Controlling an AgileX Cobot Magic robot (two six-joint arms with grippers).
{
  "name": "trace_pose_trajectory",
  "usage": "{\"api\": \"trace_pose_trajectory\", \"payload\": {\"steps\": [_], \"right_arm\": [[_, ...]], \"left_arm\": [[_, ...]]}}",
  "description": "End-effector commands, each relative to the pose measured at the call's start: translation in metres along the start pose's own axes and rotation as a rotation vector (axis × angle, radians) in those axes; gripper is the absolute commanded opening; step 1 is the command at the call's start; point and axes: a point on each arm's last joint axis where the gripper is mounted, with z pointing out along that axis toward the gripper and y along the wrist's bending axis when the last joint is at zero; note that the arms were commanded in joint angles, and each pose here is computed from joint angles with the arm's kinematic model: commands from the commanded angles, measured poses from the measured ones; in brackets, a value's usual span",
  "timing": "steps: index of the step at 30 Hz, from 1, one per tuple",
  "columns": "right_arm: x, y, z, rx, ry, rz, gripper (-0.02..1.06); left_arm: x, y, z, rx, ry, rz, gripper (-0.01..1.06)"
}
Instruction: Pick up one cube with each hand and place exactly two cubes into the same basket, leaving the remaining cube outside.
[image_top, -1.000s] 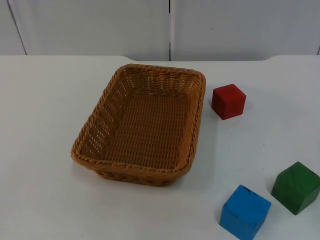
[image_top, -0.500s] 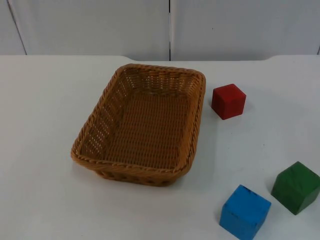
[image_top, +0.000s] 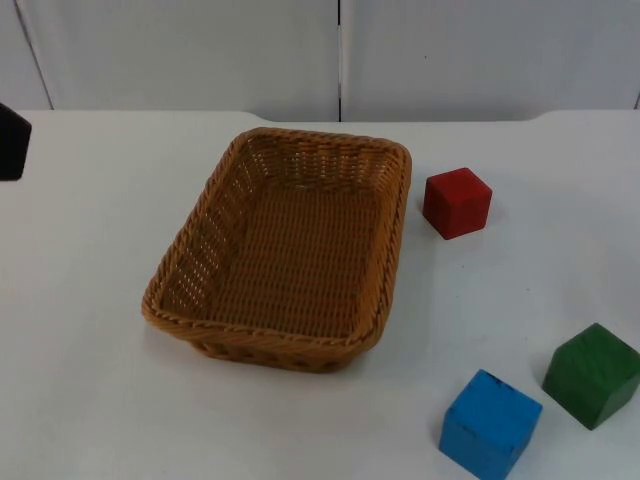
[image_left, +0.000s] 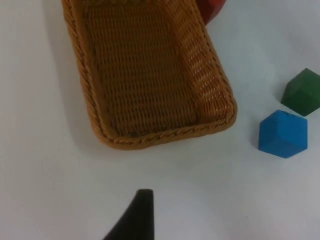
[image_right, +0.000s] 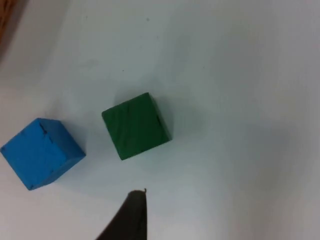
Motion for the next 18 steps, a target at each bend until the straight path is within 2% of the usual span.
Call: {"api": "trace_pose_trajectory", "payload": {"steps": [1,8,12,18], "right_arm": [[-0.004,0.001,0.005,-0.026,0.011,-0.006,1.05],[-0.009,0.014,0.02,-0.053,0.035,-0.072,1.05],[-0.013,0.03,0.03,-0.076,0.018,-0.132,1.05],[-0.014,0.044,0.041,-0.095,0.036,-0.186,1.05]], "left_arm": [[-0.003,-0.001,0.001,0.016,-0.007,0.001,1.02],[-0.007,-0.006,0.009,0.072,-0.003,0.026,1.02],[-0.009,-0.013,0.025,0.114,0.04,0.074,1.02],[-0.011,-0.026,0.053,0.134,0.103,0.144,1.02]]}}
